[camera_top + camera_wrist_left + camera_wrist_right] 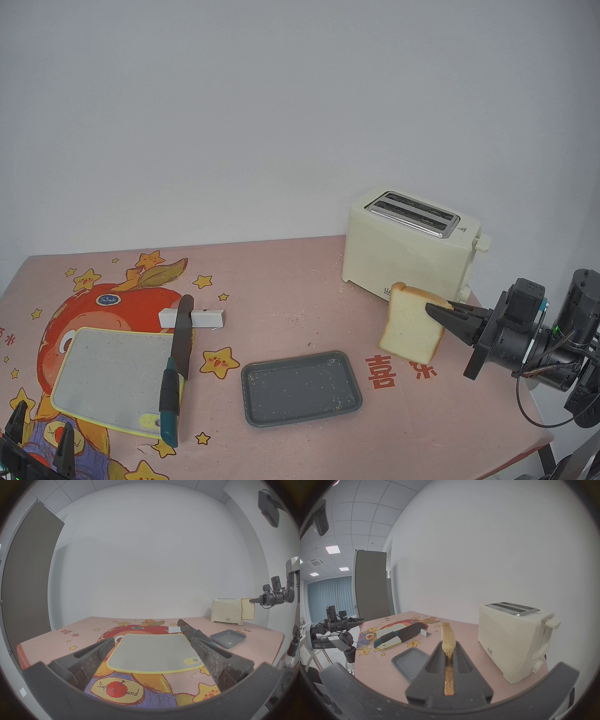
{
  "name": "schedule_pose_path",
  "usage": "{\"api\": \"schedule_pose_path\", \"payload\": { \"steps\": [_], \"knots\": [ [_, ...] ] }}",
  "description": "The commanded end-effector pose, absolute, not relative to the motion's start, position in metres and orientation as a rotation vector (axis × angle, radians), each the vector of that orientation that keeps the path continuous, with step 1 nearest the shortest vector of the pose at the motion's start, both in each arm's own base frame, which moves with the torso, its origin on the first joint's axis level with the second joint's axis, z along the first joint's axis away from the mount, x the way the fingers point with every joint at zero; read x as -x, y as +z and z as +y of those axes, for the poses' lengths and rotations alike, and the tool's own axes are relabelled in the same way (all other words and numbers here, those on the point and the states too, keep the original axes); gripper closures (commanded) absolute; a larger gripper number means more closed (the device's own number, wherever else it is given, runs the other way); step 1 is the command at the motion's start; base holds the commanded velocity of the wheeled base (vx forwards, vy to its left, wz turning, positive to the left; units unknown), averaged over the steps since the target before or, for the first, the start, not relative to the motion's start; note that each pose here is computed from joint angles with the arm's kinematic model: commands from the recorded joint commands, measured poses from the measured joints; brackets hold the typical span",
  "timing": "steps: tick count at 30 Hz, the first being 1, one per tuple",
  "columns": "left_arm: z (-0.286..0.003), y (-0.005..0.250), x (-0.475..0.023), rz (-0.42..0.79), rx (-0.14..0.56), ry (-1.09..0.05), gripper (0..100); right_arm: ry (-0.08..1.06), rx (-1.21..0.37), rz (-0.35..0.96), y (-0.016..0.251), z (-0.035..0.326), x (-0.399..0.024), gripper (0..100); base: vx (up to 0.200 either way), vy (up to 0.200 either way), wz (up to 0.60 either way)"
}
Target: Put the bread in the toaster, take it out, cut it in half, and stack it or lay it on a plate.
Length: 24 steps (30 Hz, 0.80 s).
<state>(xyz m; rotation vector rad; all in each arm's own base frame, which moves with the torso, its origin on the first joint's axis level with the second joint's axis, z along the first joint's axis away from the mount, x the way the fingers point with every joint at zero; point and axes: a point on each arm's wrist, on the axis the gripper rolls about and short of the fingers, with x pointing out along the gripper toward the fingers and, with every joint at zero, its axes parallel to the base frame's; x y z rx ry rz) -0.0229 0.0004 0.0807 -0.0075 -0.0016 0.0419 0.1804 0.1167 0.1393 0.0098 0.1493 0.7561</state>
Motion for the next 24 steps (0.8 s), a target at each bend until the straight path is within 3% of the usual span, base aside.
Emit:
{"api": "schedule_pose_path", "payload": {
  "steps": [1,13,24],
  "knots": [
    [0.0005,0.0757,0.0221,0.009,0.008,0.041,0,0.761,0.000,0.177,0.1330,0.1145,-0.1751,100,0.000,0.000,0.00],
    [0.0003,0.0757,0.0221,0.009,0.006,0.040,0,0.770,0.026,0.189,0.1286,0.1151,-0.1726,100,0.000,0.000,0.00],
    [0.0004,0.0757,0.0221,0.009,0.008,0.041,0,0.776,0.031,0.210,0.1242,0.1158,-0.1713,100,0.000,0.200,0.00]
  ]
}}
